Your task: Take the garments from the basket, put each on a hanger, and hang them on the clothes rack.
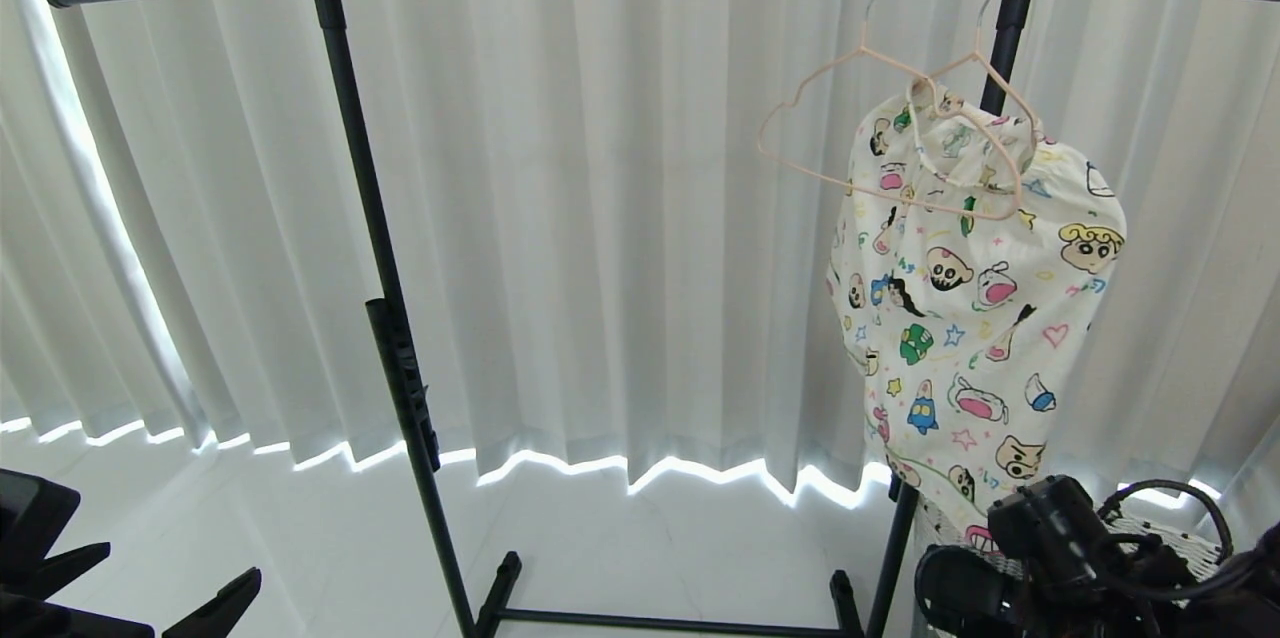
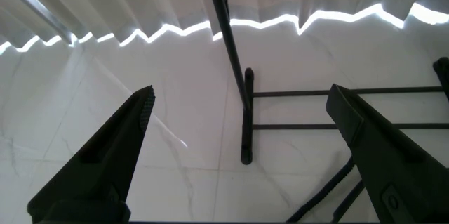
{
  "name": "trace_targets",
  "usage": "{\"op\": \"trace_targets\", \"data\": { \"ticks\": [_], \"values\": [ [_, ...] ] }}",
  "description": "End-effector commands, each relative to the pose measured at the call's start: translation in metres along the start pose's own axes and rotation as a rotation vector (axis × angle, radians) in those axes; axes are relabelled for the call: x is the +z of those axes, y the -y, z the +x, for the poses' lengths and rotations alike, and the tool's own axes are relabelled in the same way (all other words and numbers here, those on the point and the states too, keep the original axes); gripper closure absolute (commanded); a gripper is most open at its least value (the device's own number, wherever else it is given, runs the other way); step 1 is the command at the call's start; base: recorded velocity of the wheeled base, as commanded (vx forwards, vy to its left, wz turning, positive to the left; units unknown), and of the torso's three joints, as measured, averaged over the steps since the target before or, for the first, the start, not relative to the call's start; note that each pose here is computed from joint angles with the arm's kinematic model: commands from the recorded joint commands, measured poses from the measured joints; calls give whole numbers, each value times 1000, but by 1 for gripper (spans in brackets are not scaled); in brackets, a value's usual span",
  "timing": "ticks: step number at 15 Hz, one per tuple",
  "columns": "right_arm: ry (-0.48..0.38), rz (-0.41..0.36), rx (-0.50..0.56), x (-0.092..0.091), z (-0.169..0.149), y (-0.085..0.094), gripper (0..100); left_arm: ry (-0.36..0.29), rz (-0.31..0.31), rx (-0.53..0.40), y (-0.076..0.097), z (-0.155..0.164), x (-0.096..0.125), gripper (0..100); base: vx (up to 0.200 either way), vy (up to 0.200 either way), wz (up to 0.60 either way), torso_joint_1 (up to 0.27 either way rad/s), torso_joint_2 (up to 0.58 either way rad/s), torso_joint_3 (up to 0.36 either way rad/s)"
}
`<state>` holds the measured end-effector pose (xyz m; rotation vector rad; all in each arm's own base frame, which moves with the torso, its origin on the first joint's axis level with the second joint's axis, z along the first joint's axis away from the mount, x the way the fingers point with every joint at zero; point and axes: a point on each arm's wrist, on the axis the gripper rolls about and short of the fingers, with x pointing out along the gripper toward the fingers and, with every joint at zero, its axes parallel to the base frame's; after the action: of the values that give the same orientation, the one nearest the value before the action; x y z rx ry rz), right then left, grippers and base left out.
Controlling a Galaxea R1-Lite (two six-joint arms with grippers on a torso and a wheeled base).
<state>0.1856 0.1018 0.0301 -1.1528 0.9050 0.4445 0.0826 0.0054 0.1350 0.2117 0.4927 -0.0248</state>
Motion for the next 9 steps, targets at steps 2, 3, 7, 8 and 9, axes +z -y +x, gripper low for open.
{"op": "trace_targets", "data": {
  "ticks": [2, 3, 7, 8, 9],
  "values": [
    [137, -10, -62, -1, -38, -1, 100, 1, 0, 1, 0, 0, 0, 0, 0, 0, 0, 0, 0, 0],
    [167, 7, -85, 3, -45, 7, 100, 1, 0, 1, 0, 0, 0, 0, 0, 0, 0, 0, 0, 0],
    [215, 134, -71, 30, -88, 49, 100, 5, -1, 3, 0, -2, -2, 0, 0, 0, 0, 0, 0, 0],
    [243, 228, 2, 41, -109, 60, 100, 16, -1, 4, 1, -3, -2, 0, 0, 0, 0, 0, 0, 0],
    [256, 272, 33, 45, -118, 63, 100, 21, 2, 4, 1, -4, -2, 0, 0, 0, 0, 0, 0, 0]
  ]
}}
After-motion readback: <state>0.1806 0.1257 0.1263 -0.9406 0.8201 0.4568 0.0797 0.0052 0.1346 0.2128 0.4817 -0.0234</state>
